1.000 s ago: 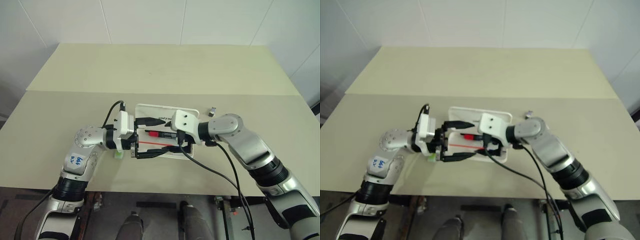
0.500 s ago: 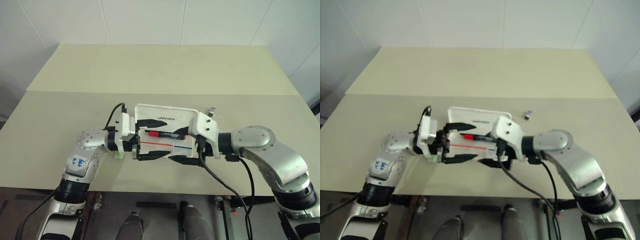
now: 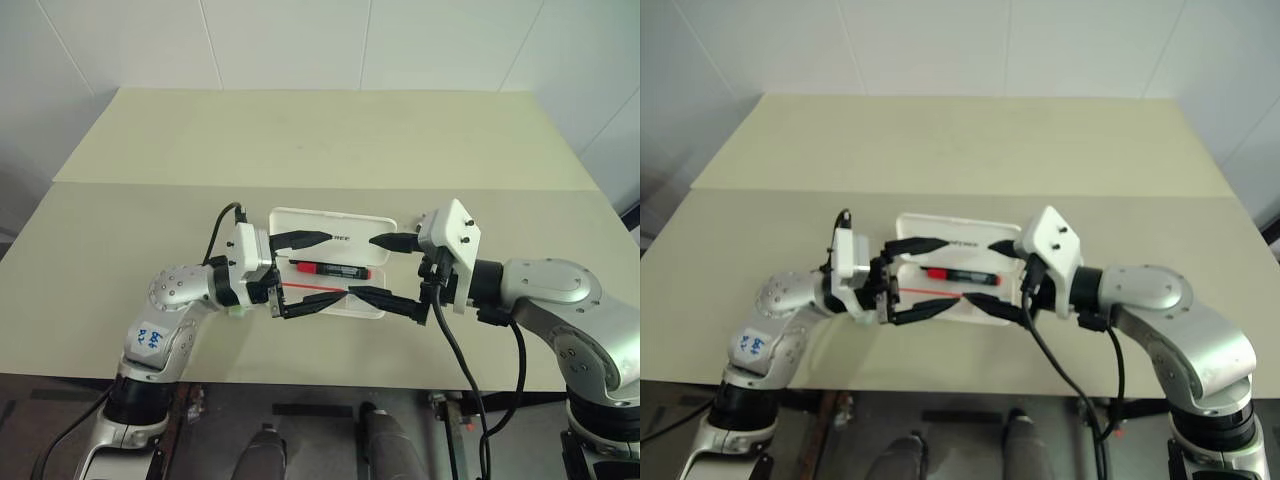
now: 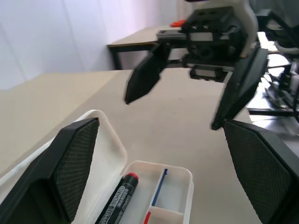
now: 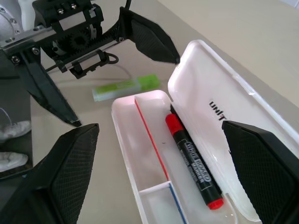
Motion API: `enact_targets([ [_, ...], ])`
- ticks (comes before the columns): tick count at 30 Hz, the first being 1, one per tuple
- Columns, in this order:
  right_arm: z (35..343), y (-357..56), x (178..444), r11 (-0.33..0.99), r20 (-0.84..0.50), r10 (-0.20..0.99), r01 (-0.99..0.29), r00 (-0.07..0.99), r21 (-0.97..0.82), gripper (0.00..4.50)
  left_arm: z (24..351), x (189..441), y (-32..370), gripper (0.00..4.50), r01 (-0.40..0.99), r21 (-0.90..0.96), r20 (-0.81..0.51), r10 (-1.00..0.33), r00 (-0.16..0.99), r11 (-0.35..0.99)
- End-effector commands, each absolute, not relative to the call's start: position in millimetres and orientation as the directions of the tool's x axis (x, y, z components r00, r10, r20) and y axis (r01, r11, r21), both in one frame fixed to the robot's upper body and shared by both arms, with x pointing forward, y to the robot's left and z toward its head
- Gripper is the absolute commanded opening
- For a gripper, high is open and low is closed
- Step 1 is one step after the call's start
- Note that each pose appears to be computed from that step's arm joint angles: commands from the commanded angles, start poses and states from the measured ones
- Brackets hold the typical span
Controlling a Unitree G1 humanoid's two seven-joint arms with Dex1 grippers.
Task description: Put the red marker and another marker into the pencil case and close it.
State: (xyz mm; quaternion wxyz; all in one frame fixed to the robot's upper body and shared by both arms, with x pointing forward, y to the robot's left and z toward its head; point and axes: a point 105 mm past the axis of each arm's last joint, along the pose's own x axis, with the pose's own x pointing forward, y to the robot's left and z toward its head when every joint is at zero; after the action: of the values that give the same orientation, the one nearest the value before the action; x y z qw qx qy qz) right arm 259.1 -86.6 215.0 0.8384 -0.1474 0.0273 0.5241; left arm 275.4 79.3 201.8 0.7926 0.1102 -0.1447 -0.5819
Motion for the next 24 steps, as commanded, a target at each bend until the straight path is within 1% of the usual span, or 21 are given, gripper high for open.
enact_targets([
  [1,226.6,-87.4,254.8,0.382,-0.154,0.891,-0.889,0.427,-0.253,4.47,215.1,275.2,92.8,4.50,0.829,0.388,0.123,-0.914,0.386,0.403],
  [3,226.4,-87.8,256.5,0.368,-0.146,0.901,-0.898,0.409,-0.243,4.47,216.9,275.1,105.8,4.50,0.781,0.385,0.130,-0.867,0.481,0.491],
  [4,226.5,-88.0,257.3,0.364,-0.142,0.904,-0.900,0.404,-0.241,4.47,217.6,274.6,109.6,4.50,0.765,0.384,0.133,-0.851,0.509,0.517],
  [7,223.6,-88.1,264.2,0.358,-0.141,0.908,-0.906,0.394,-0.224,4.47,211.5,278.2,126.4,4.50,0.666,0.348,0.119,-0.736,0.667,0.660],
  [10,222.2,-85.9,268.9,0.347,-0.138,0.914,-0.912,0.381,-0.220,4.47,204.5,273.8,135.5,4.50,0.608,0.330,0.095,-0.666,0.740,0.722],
  [13,220.3,-82.7,273.1,0.318,-0.141,0.926,-0.924,0.351,-0.211,4.47,201.7,268.0,147.4,4.50,0.497,0.289,0.112,-0.544,0.831,0.818],
  [15,218.4,-81.1,274.6,0.305,-0.148,0.929,-0.929,0.338,-0.211,4.47,200.6,265.1,154.4,4.50,0.435,0.281,0.122,-0.481,0.868,0.855],
  [18,217.3,-79.7,278.1,0.289,-0.153,0.934,-0.933,0.324,-0.213,4.47,184.5,258.7,165.3,4.50,0.366,0.274,0.059,-0.395,0.917,0.889],
  [20,215.9,-78.8,280.9,0.283,-0.156,0.935,-0.936,0.317,-0.210,4.47,176.3,257.3,178.7,4.50,0.287,0.254,0.048,-0.309,0.950,0.924],
  [24,213.1,-77.2,283.4,0.272,-0.161,0.938,-0.940,0.307,-0.206,4.47,168.2,254.0,195.6,4.50,0.186,0.235,0.062,-0.206,0.977,0.954],
])
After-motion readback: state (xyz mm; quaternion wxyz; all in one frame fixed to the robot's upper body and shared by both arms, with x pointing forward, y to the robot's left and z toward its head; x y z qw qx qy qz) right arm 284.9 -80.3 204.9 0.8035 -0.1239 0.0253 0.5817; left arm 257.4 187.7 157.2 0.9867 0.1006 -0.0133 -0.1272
